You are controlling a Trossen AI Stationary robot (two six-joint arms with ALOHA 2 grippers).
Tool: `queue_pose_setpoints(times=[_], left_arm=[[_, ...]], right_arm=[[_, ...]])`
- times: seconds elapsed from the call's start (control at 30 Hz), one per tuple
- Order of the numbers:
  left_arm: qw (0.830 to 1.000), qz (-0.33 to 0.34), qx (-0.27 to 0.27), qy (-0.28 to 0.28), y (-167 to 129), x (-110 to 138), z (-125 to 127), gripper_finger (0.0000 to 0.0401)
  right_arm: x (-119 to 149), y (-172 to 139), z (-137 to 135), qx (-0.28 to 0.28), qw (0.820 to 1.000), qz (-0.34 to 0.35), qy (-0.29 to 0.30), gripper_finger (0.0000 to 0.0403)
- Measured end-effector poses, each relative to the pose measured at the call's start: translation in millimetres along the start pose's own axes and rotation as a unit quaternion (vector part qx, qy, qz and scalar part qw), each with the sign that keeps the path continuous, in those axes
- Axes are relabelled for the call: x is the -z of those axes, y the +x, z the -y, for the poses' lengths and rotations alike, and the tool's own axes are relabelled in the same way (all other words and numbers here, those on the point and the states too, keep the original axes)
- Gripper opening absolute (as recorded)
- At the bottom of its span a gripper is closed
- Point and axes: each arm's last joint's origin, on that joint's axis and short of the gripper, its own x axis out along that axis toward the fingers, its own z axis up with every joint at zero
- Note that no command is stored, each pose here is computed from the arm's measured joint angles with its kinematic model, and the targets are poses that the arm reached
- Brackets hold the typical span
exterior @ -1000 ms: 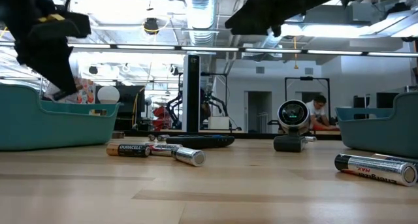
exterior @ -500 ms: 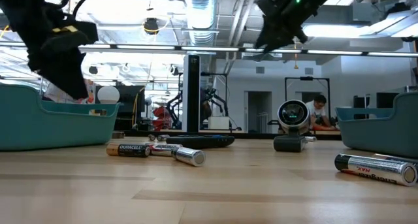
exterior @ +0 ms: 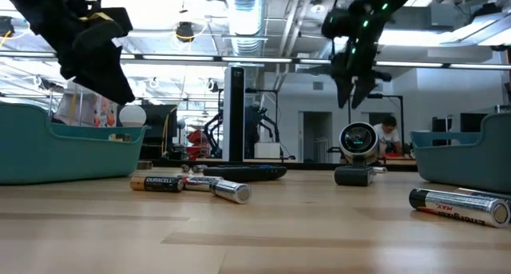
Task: Sort batteries
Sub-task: Put the silver battery into the blue bin
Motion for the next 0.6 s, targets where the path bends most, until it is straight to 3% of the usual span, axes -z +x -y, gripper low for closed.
queue_pose_setpoints(times=[0.33,0.6], left_arm=[[1.000,0.001,0.002,0.014,0,-1,0,0.0195],[1.000,0.002,0.003,0.023,0,-1,0,0.0195]], right_arm=[[-9,72,16,0.063,0.990,-0.127,0.024,0.0235],[-4,108,36,0.092,0.974,-0.200,0.048,0.0239]])
